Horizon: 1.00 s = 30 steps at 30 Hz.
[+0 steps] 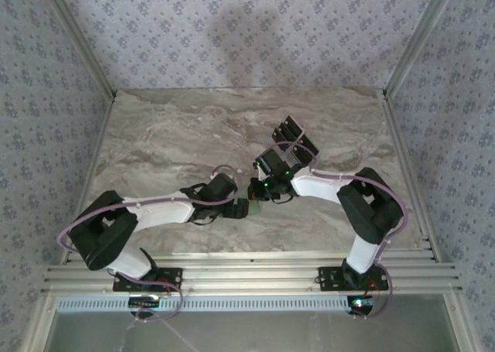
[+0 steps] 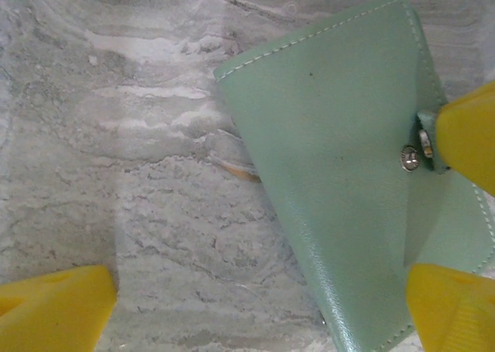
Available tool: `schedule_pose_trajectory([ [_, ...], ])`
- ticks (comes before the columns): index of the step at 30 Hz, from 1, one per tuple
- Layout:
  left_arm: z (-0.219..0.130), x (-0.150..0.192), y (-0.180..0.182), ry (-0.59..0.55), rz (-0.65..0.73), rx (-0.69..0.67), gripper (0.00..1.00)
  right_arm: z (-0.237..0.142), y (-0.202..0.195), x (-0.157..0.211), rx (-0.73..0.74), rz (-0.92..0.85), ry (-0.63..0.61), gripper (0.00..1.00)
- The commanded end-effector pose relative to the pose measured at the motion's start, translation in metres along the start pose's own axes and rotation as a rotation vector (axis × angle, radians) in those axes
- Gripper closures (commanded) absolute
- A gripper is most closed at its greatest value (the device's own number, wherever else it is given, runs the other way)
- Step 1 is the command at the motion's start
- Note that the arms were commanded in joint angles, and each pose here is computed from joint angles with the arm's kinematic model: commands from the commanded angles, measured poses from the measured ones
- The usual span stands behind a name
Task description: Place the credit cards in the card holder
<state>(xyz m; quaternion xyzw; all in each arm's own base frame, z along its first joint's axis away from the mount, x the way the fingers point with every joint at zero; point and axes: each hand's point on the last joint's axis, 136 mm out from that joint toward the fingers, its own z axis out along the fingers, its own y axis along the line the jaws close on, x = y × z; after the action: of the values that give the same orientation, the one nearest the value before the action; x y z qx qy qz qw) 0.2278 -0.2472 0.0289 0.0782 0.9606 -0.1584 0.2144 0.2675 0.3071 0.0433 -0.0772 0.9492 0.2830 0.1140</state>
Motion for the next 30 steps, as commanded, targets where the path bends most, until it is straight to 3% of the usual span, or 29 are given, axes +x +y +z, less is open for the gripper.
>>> schedule_pose_trajectory([
  [1,0.002,0.019,0.031,0.049,-0.031,-0.088,0.01,0.006,-0.003,0.003,0.006,0.026,0.015,1.0],
  [15,0.014,0.037,0.041,0.095,-0.055,-0.084,0.01,0.004,-0.001,0.001,0.001,0.028,0.015,1.0],
  [30,0.026,0.054,0.049,0.136,-0.062,-0.097,0.01,-0.021,0.021,-0.01,-0.042,-0.005,-0.027,1.0],
])
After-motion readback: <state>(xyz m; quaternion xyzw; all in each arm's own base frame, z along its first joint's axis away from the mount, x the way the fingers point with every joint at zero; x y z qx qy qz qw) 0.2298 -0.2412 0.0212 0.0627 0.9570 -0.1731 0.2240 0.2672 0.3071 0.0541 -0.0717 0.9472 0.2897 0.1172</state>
